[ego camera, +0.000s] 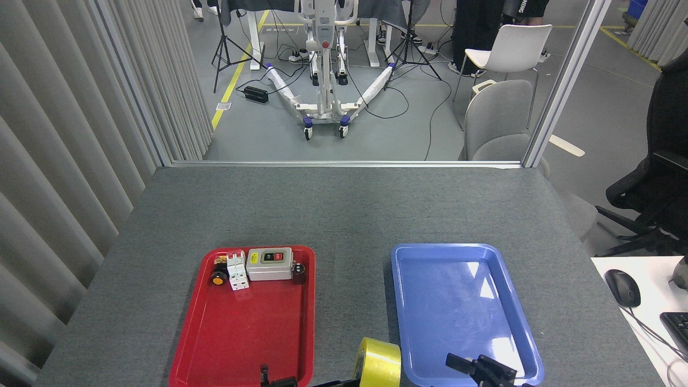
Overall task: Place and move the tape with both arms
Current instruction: 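Bring the right gripper to the held tape and grasp it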
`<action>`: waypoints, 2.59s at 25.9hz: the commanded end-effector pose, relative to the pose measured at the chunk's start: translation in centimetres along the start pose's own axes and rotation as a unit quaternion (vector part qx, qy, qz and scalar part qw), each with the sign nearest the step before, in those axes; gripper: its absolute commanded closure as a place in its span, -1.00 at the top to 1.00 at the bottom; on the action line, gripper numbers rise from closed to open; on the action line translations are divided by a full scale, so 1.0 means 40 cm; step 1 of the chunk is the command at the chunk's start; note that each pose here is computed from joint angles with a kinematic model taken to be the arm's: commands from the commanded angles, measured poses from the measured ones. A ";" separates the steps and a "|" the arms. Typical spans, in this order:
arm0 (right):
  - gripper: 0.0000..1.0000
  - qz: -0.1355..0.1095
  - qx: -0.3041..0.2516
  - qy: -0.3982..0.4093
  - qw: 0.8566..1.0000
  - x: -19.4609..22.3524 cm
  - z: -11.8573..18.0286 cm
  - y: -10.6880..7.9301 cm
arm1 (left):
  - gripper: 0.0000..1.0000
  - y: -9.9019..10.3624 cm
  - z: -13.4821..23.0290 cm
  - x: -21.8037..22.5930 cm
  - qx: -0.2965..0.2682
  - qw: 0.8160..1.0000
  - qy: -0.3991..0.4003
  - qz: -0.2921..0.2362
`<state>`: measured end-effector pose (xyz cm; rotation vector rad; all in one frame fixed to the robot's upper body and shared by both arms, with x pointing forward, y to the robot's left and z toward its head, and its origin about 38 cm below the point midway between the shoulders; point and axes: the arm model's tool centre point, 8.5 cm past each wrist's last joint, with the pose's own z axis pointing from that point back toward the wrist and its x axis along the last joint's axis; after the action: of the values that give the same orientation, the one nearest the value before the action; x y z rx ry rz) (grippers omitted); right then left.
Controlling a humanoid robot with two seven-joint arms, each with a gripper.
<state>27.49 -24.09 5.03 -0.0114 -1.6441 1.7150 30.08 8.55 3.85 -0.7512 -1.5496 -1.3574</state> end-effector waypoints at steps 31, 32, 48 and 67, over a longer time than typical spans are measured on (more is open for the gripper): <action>1.00 0.019 0.030 -0.075 0.997 0.024 -0.209 -0.083 | -1.00 0.018 0.056 -0.014 0.023 1.000 0.008 -0.011; 1.00 0.019 0.030 -0.073 0.997 0.021 -0.206 -0.081 | -1.00 0.021 0.058 -0.015 0.024 1.000 0.009 -0.011; 0.52 0.019 0.029 -0.101 0.994 0.072 -0.309 -0.069 | -1.00 0.025 0.072 -0.020 0.031 0.999 0.013 -0.009; -0.42 0.013 0.035 -0.097 0.995 0.064 -0.310 -0.056 | -1.00 0.024 0.097 -0.025 0.028 0.999 0.017 -0.020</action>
<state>32.77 -12.42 6.02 0.1744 -1.7287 1.8434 30.39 12.44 3.46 -0.6682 -1.5752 -1.3445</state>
